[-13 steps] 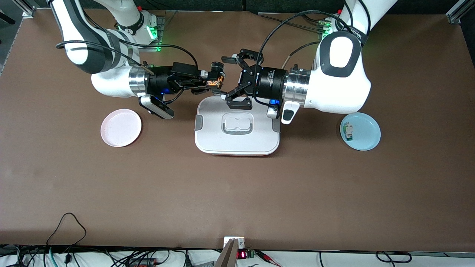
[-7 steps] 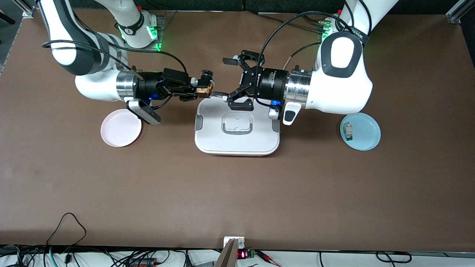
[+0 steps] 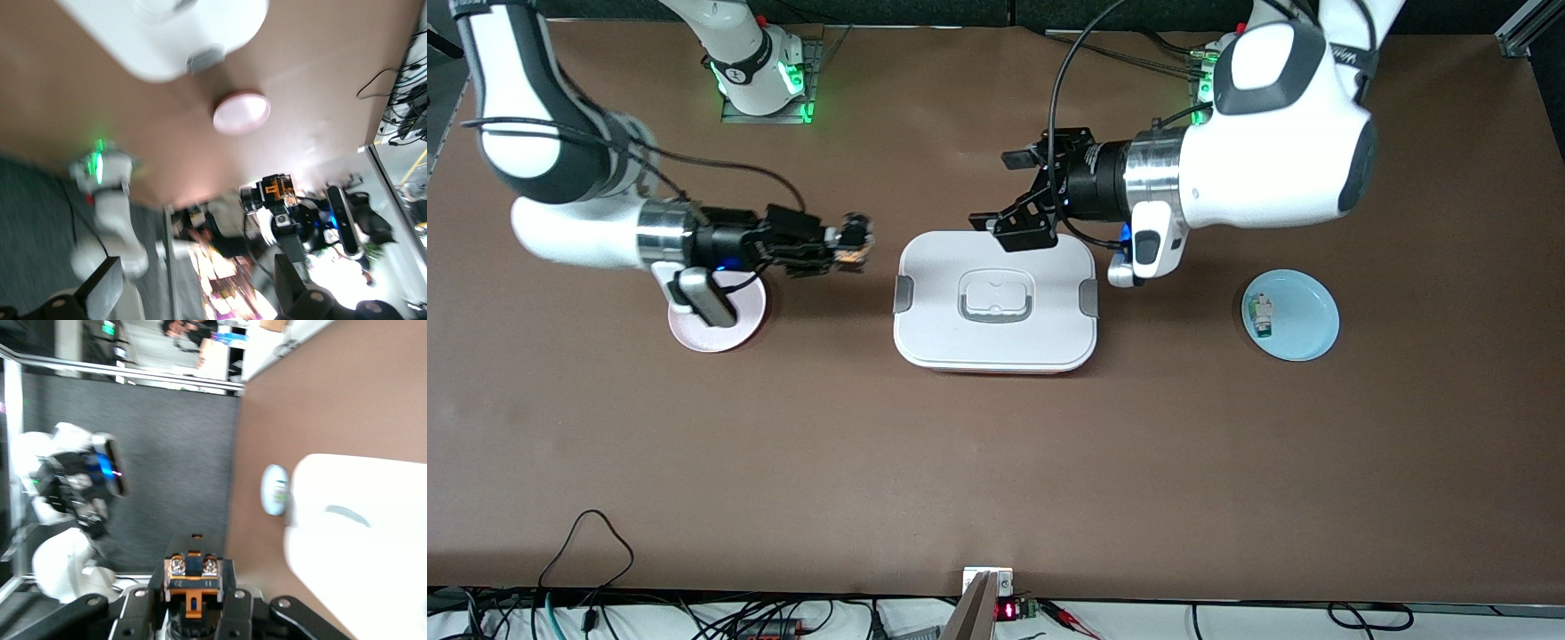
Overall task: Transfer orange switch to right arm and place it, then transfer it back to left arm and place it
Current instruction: 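Pull the switch toward the pink plate while the left gripper withdraws, then lower the switch onto the pink plate and open the right gripper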
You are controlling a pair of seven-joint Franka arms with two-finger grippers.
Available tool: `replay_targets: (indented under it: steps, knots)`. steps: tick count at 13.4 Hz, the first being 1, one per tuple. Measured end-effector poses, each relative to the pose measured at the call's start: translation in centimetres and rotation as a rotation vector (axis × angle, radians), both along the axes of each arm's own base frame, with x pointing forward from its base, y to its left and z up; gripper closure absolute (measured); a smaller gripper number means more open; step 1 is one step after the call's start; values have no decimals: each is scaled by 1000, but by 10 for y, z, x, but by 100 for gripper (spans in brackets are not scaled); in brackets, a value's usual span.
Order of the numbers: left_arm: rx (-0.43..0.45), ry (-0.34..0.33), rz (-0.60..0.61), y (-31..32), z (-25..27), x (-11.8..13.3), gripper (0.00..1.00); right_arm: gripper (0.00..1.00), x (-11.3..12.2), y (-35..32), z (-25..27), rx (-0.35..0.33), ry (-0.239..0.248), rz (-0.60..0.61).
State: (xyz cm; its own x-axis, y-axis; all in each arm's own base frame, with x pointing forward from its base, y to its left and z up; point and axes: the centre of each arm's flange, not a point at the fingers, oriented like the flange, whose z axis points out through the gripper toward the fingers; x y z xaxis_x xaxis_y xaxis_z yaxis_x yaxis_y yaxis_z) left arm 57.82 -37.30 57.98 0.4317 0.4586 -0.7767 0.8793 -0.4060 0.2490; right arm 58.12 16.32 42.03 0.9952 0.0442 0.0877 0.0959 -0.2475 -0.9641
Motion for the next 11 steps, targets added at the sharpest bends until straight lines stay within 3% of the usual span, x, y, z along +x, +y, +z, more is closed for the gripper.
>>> replay_targets:
  steps: [2, 6, 8, 11]
  knots:
    - [84, -150, -130, 5, 4, -9, 0, 67, 10, -37, -11, -127, -22, 32]
    - [249, -373, -491, 26, -2, -26, 0, 67, 15, -81, -28, -419, -79, 174]
    - [324, -441, -668, 64, -2, -24, 0, 67, 14, -100, -32, -582, -139, 284]
    - [479, -471, -868, 141, 9, -21, 0, 67, 12, -121, -39, -783, -251, 475]
